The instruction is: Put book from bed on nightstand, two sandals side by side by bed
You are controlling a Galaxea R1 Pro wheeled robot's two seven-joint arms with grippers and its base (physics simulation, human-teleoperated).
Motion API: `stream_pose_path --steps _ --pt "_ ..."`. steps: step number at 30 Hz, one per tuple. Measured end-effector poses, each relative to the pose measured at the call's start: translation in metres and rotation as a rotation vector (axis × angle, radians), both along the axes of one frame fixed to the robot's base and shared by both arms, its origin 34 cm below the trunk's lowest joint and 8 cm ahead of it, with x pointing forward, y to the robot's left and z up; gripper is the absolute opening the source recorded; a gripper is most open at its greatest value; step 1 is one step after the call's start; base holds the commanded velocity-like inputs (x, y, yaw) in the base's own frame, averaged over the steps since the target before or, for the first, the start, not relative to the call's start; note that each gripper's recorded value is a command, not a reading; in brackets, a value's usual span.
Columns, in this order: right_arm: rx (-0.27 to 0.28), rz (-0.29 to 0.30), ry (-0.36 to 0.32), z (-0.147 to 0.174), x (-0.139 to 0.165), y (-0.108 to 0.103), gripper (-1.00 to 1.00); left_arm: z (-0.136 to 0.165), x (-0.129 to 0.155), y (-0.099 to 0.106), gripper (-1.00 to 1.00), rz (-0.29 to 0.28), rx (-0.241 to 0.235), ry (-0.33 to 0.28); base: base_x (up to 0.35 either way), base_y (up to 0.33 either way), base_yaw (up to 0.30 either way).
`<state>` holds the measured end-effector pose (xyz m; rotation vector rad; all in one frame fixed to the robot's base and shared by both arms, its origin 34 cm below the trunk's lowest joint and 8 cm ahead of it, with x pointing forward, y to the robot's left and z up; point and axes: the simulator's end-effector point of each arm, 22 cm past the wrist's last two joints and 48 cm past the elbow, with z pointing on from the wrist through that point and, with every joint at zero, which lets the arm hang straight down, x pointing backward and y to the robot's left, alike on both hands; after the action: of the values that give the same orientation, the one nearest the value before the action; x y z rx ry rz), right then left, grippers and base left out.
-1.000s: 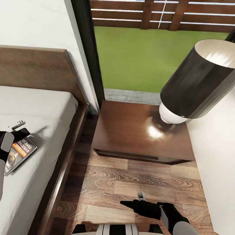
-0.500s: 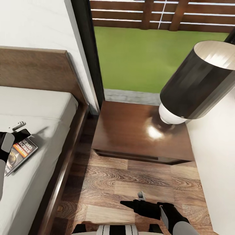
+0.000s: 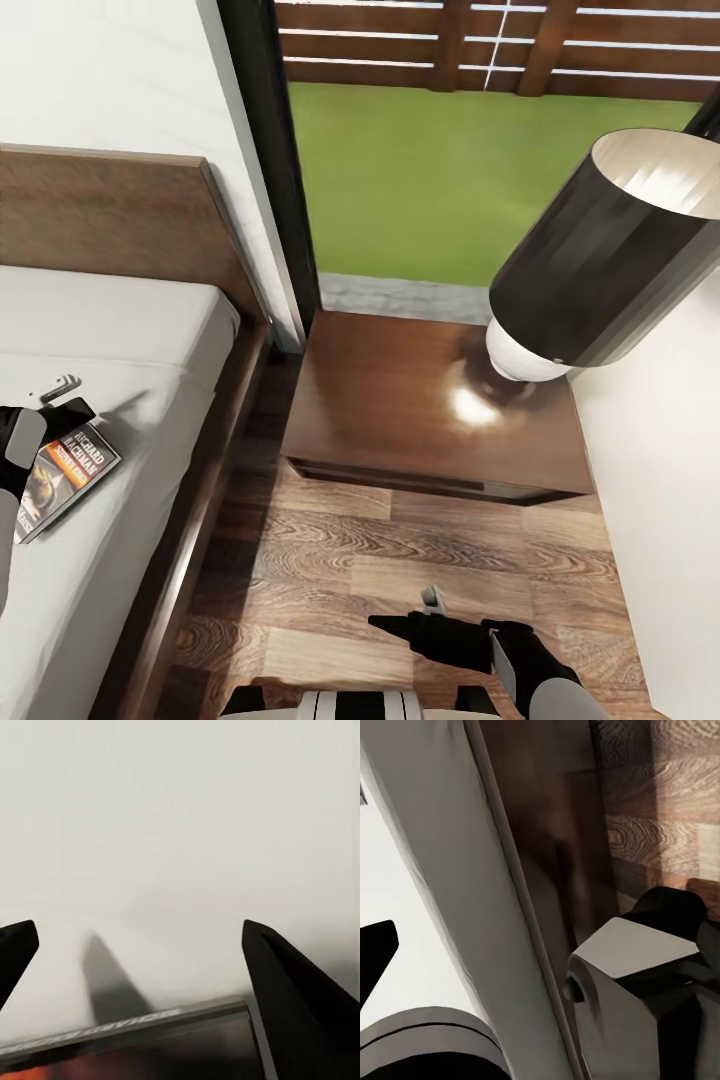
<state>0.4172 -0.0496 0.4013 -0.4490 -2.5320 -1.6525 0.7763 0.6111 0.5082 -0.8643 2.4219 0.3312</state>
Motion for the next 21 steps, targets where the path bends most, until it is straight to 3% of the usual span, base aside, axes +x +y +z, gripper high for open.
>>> stream_pose_path --steps 21 --pt "-0.001 0.001 0.001 0.0094 0.0008 -0.0002 1.00 0.0004 -0.0070 -0.0017 1.00 0.007 -0.012 0.022 0.000 0.000 0.000"
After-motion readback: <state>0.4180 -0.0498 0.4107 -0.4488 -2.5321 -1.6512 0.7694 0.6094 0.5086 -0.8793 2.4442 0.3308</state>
